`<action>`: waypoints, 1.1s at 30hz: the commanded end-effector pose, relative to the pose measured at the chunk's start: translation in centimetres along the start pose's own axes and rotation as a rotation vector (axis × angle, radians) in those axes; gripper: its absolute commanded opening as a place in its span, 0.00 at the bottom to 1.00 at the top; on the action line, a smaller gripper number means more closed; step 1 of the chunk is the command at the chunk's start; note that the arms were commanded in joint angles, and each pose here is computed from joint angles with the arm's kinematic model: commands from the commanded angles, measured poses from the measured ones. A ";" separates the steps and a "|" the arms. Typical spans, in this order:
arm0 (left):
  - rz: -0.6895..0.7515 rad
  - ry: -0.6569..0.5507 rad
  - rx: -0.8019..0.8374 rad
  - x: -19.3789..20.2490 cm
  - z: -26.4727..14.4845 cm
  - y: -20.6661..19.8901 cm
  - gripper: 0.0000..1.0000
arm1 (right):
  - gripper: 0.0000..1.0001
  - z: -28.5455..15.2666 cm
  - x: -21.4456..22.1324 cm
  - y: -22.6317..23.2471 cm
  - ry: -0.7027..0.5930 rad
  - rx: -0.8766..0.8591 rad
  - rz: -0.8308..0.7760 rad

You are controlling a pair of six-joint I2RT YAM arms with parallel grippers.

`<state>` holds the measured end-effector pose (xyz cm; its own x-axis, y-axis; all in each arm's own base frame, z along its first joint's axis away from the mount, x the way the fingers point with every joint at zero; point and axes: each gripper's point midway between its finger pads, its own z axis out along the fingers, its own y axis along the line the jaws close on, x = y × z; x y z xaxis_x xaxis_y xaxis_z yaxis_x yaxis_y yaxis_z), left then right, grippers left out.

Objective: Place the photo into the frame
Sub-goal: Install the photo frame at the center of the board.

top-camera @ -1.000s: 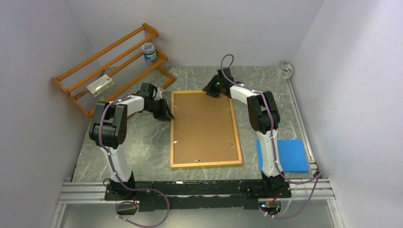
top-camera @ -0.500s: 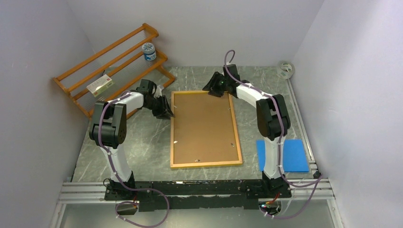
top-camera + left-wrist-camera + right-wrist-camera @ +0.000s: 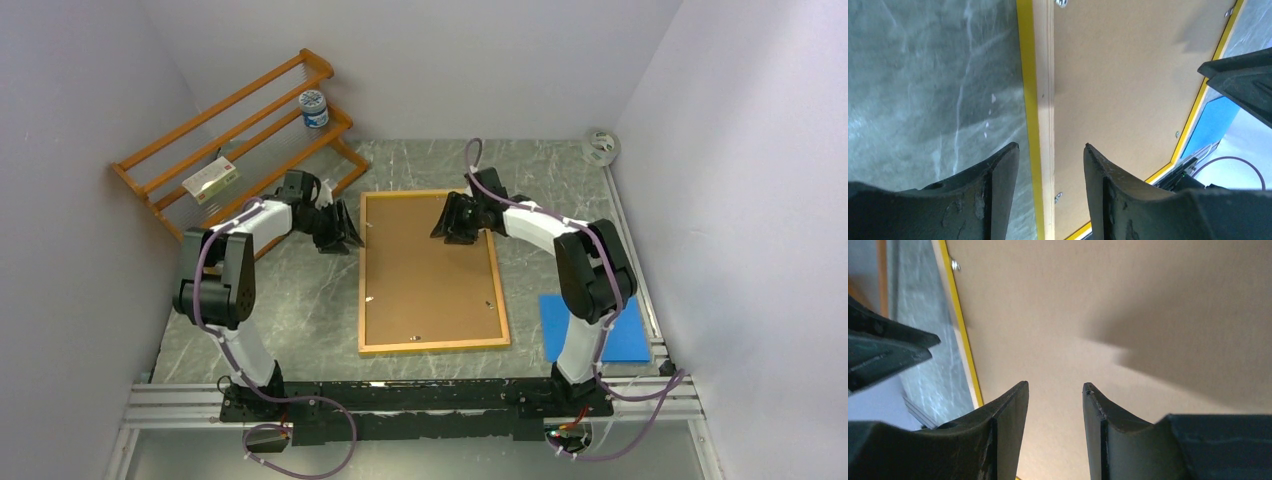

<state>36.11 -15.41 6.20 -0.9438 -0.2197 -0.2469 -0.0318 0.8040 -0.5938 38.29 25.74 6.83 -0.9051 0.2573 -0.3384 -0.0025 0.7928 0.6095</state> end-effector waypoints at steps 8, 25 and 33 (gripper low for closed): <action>-0.017 -0.008 0.067 2.3 -0.3 -0.5 0.54 | 0.47 -3.3 12.3 3.2 0.270 -0.095 -0.333; -0.105 0.075 0.041 5.0 1.7 1.0 0.38 | 0.34 -3.8 22.8 2.5 0.534 -0.146 -0.476; -0.120 0.092 0.009 5.3 2.2 1.8 0.30 | 0.25 -3.7 25.4 1.9 0.614 -0.170 -0.456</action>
<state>31.64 -16.38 2.62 -0.9591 -0.2649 -0.0994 -0.1447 0.7610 -0.6324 14.99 31.47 2.88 -0.8810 -0.4382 -0.1785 -0.4511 0.6641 0.5962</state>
